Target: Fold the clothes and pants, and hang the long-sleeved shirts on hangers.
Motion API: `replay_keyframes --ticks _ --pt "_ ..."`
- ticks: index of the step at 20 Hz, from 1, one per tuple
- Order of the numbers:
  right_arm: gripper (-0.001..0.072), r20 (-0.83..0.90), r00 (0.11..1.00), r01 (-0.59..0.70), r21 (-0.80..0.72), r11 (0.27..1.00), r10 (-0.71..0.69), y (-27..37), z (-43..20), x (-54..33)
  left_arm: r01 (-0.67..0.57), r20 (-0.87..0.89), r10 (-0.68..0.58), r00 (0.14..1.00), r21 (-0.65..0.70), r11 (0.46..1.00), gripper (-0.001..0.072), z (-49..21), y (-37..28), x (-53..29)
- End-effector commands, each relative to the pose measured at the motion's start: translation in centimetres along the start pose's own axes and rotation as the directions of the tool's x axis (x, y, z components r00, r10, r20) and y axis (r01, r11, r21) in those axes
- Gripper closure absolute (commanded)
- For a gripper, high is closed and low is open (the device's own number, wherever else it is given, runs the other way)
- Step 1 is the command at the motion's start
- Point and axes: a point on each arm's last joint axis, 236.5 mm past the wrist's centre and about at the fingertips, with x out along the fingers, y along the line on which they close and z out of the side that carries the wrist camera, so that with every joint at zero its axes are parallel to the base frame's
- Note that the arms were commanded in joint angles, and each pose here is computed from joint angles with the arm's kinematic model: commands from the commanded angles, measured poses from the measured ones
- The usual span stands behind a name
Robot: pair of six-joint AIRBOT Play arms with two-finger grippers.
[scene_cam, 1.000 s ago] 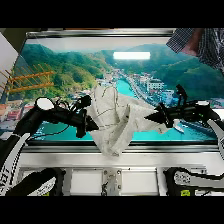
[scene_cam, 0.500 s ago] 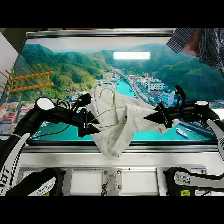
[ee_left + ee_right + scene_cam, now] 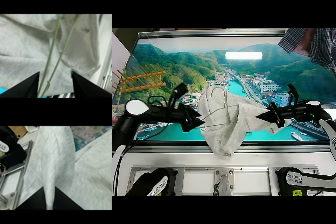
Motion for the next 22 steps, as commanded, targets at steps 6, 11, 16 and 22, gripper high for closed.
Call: replay_keyframes --ticks 6,11,16,22 --pt "0.0700 0.143 0.985 0.102 -0.067 0.992 -0.092 -0.5 5.2 -0.4 -0.214 0.028 0.273 0.962 -0.547 0.809 0.0305 -2.4 1.6 -4.9" --pt "0.0700 0.133 0.984 0.135 -0.092 0.987 -0.123 0.4 6.5 -0.4 -0.111 -0.006 0.188 0.982 -0.825 0.554 0.0304 -5.7 -1.7 0.8" --pt "0.0700 0.130 0.984 0.139 -0.110 0.984 -0.124 1.1 7.1 -0.4 -0.065 -0.002 0.182 0.983 -0.937 0.343 0.0305 -4.9 -1.5 5.4" --pt "0.0700 0.129 0.984 0.138 -0.104 0.985 -0.124 1.2 7.1 -0.4 -0.031 0.009 0.166 0.986 -0.970 0.241 0.0304 -2.5 0.5 8.7"
